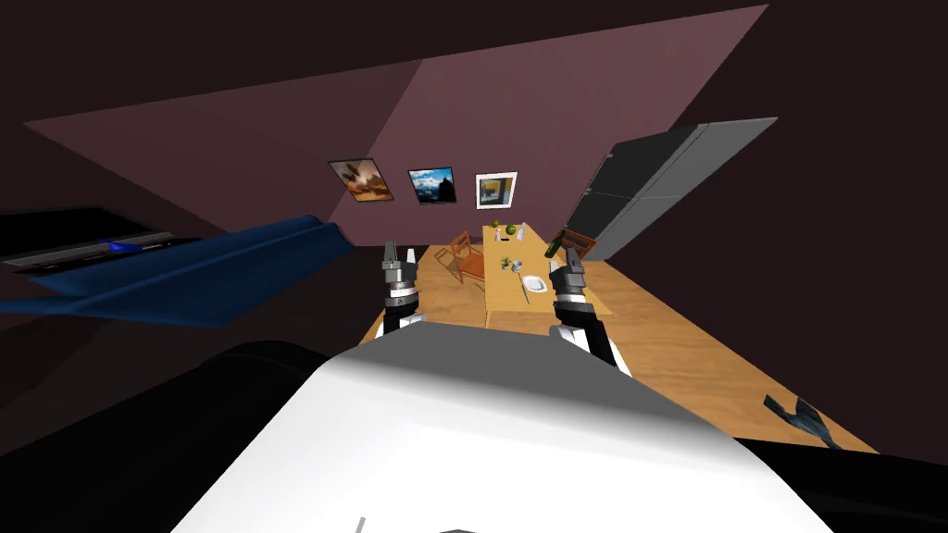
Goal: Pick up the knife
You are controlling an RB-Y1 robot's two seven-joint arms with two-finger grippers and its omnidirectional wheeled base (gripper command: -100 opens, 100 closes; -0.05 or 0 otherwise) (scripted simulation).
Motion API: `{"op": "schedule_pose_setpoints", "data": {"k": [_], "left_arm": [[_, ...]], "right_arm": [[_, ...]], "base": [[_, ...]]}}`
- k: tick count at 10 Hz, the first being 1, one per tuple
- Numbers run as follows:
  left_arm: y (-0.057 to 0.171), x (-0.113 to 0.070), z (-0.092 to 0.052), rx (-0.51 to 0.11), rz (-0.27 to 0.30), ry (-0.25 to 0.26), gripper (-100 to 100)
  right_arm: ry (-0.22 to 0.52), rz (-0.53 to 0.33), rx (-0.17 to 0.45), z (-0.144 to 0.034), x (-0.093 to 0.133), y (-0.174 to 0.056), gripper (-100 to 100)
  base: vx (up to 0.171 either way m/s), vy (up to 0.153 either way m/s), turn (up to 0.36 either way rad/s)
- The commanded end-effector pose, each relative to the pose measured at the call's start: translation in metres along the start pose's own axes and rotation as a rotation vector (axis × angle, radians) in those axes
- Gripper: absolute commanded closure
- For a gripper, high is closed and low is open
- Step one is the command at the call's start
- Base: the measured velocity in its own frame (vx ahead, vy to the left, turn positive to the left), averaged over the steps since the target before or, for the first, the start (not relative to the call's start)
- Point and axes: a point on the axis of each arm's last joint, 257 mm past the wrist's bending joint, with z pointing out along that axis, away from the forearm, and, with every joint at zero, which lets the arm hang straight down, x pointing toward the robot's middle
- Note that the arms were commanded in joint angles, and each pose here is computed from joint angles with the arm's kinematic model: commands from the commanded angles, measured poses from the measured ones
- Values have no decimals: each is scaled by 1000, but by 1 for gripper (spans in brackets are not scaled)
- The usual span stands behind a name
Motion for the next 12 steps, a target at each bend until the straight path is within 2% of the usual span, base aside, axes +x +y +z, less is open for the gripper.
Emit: {"op": "schedule_pose_setpoints", "data": {"k": [1, 3, 4, 6, 7, 10, 11, 12], "left_arm": [[0, 0, 0, 0, 0, 0, 0], [0, 0, 0, 0, 0, 0, 0], [0, 0, 0, 0, 0, 0, 0], [0, 0, 0, 0, 0, 0, 0], [0, 0, 0, 0, 0, 0, 0], [0, 0, 0, 0, 0, 0, 0], [0, 0, 0, 0, 0, 0, 0], [0, 0, 0, 0, 0, 0, 0]], "right_arm": [[37, -45, 77, -1, 6, -29, -100], [81, -98, 166, -4, 8, -64, -100], [82, -98, 176, -4, 8, -67, -100], [126, -150, 278, -11, 8, -106, -100], [127, -150, 286, -11, 8, -108, -100], [197, -222, 437, -25, 6, -164, -100], [198, -224, 466, -30, 4, -173, -100], [198, -224, 466, -30, 4, -173, -100]], "base": [[-80, -196, 293], [-111, -214, 354], [-91, -138, 97], [-86, -101, 309], [-69, -96, 154], [-97, -147, 370], [-77, -132, 123], [-19, -36, -37]]}}
